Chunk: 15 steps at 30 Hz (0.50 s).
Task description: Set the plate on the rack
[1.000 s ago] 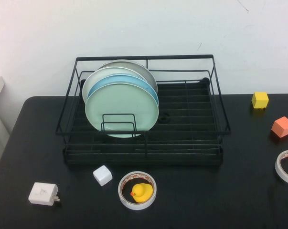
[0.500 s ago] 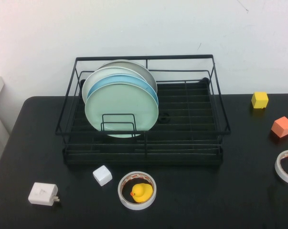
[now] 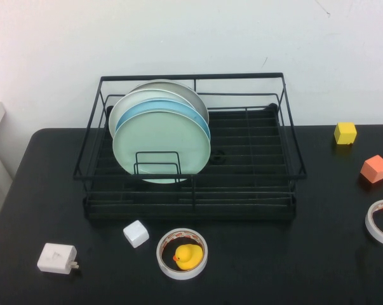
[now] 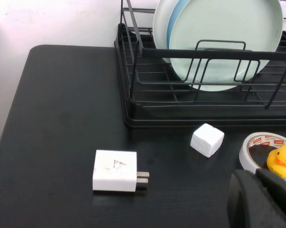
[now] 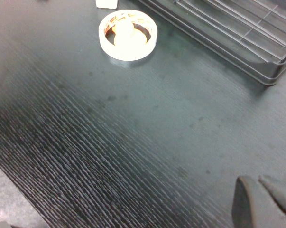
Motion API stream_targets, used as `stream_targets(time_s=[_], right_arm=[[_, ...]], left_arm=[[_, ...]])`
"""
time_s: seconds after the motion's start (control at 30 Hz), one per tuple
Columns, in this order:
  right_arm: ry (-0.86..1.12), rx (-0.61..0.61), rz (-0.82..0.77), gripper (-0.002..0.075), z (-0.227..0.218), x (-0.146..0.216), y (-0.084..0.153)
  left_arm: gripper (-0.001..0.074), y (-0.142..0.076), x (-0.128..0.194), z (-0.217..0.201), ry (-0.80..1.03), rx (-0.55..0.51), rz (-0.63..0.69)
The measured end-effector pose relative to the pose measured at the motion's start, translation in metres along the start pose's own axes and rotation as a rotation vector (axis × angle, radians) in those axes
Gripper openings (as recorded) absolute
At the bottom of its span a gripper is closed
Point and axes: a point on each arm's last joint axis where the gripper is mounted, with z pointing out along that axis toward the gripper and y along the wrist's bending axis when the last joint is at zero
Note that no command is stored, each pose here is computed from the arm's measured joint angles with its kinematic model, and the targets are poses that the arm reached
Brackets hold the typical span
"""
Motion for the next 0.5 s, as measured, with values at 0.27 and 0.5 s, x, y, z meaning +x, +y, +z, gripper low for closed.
stream_targets(time_s=[0.27,0.5], right_arm=[[-0.111,0.168,-0.104,0.0000,-0.022,0.004,-0.007],[-0.149,0.432,-0.100,0.0000,-0.036,0.022,-0.013]], left_arm=[[-0.0001,0.000,0.000,0.000,0.000,0.001,-0.002],[-0.0001,0.000,0.000,0.000,0.000,0.001,-0.002]])
